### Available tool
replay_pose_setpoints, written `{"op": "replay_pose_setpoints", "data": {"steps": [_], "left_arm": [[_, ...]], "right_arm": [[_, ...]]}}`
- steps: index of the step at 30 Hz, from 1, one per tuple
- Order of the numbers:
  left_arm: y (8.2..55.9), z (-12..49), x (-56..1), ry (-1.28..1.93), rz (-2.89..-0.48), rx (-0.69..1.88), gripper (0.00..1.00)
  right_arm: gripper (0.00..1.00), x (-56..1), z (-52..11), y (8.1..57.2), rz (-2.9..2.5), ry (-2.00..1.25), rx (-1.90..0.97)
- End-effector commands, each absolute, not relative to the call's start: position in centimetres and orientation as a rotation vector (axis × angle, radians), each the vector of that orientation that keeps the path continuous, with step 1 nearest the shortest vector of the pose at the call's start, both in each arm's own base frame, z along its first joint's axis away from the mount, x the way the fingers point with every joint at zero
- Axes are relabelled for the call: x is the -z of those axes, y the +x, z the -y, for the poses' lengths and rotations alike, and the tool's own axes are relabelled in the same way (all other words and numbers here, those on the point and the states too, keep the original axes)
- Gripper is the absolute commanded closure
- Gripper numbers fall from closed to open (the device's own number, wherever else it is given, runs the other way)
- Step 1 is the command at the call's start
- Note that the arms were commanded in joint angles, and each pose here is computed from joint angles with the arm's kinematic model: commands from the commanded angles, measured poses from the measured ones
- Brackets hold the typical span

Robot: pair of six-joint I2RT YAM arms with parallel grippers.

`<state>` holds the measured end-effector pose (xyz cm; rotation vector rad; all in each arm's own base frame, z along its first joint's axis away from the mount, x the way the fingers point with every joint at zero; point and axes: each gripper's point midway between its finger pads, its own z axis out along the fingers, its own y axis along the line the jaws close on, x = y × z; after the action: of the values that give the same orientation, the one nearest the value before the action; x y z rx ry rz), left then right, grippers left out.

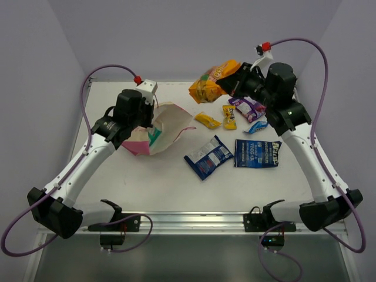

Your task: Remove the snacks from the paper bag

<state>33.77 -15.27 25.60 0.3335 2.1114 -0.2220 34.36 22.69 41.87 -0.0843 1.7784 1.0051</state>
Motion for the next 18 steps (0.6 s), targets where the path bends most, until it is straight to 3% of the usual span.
{"op": "replay_pose_setpoints", "data": {"steps": [1, 9, 14, 18], "left_arm": [[33.4, 14.6, -25.2, 0.346, -2.141, 0.185, 1.00], [32.7, 15.1, -26.3, 0.400, -2.097, 0.232, 1.00], [32.1, 15.3, -26.8, 0.437, -2.080, 0.248, 1.00], [31.7, 15.5, -26.7, 0.472, -2.074, 0.269, 1.00]], "right_arm": [[1.00, -43.9, -22.1, 37.8, -1.692, -0.119, -0.978], [1.00, -34.1, -25.1, 50.0, -1.851, -0.089, -0.928], [1.00, -30.8, -29.3, 53.7, -1.860, -0.175, -1.049], [0.98, -27.7, -34.2, 53.4, -1.840, -0.363, -1.128]]}}
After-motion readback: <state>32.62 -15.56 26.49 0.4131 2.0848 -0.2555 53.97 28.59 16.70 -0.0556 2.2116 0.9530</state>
